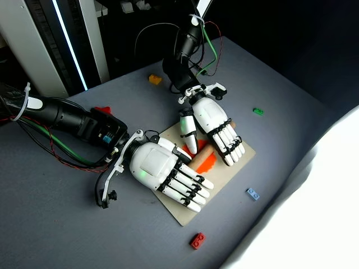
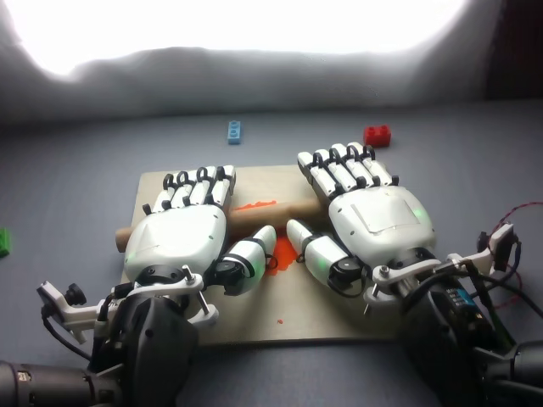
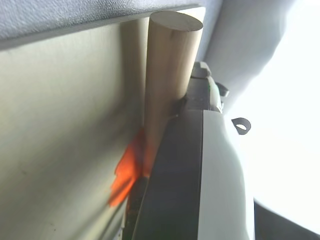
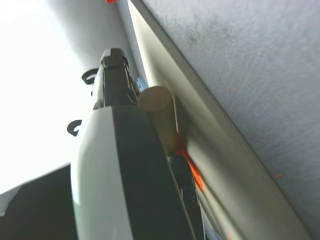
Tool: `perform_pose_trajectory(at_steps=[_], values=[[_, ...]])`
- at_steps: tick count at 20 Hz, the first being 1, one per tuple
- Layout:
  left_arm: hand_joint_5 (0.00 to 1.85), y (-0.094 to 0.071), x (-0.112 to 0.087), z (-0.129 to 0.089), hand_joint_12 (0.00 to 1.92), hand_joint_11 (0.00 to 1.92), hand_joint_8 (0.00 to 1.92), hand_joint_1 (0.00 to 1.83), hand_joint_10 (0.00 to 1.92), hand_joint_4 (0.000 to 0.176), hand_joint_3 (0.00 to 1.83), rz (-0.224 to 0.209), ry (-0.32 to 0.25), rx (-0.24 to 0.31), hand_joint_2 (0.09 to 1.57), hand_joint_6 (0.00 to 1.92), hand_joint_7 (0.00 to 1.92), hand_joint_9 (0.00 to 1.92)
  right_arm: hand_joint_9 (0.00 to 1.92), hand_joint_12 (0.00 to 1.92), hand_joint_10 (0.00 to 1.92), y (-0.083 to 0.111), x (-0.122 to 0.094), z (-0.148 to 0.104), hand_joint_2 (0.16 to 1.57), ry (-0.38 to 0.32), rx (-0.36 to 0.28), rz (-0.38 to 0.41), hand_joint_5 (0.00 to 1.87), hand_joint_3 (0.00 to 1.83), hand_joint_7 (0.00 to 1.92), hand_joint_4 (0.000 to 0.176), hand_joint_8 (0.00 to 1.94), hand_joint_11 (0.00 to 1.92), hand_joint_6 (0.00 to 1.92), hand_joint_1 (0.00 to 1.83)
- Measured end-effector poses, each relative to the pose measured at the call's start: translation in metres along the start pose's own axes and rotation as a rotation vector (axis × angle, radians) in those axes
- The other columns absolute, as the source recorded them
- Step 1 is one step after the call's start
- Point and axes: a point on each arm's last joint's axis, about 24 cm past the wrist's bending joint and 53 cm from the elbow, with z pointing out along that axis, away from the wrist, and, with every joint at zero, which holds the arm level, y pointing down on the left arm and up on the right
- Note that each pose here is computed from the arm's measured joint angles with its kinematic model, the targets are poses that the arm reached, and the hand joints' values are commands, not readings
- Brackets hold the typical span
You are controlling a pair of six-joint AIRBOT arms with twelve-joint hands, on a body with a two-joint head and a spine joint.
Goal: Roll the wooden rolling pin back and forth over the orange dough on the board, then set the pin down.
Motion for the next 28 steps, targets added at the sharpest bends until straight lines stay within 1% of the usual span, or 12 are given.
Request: perform_pose_trajectory(at_steps=[7,11,22,28], values=[[0.0,-0.002,0.002,0.006,0.0,0.0,0.0,0.0,0.0,0.0,0.0,-0.001,0.001,0.004,1.43,0.0,0.0,0.0,0.0,0.0,0.0,-0.002,-0.002,0.002,1.48,-0.001,0.003,-0.002,0.08,0.03,0.06,0.0,0.01,0.0,0.02,0.0],[0.0,0.0,-0.001,0.011,0.0,0.0,0.0,0.0,0.0,0.0,0.0,0.001,-0.007,-0.003,1.43,0.0,0.0,0.0,0.0,0.0,0.0,-0.004,-0.003,0.005,1.48,-0.001,0.007,0.002,0.08,0.03,0.06,0.0,0.01,0.0,0.02,0.0],[0.0,-0.004,-0.003,0.02,0.0,0.0,0.0,0.0,0.0,0.0,0.0,-0.008,-0.006,-0.001,1.42,0.0,0.0,0.0,0.0,0.0,0.0,-0.009,-0.008,0.01,1.48,-0.008,0.021,0.017,0.06,0.02,0.05,0.0,0.0,0.0,0.01,0.0],[0.0,-0.003,-0.005,0.023,0.0,0.0,0.0,0.0,0.0,0.0,0.0,-0.008,-0.008,-0.004,1.43,0.0,0.0,0.0,0.0,0.0,0.0,-0.013,-0.01,0.011,1.49,-0.011,0.031,0.024,0.06,0.02,0.04,0.0,0.0,0.0,0.01,0.0]])
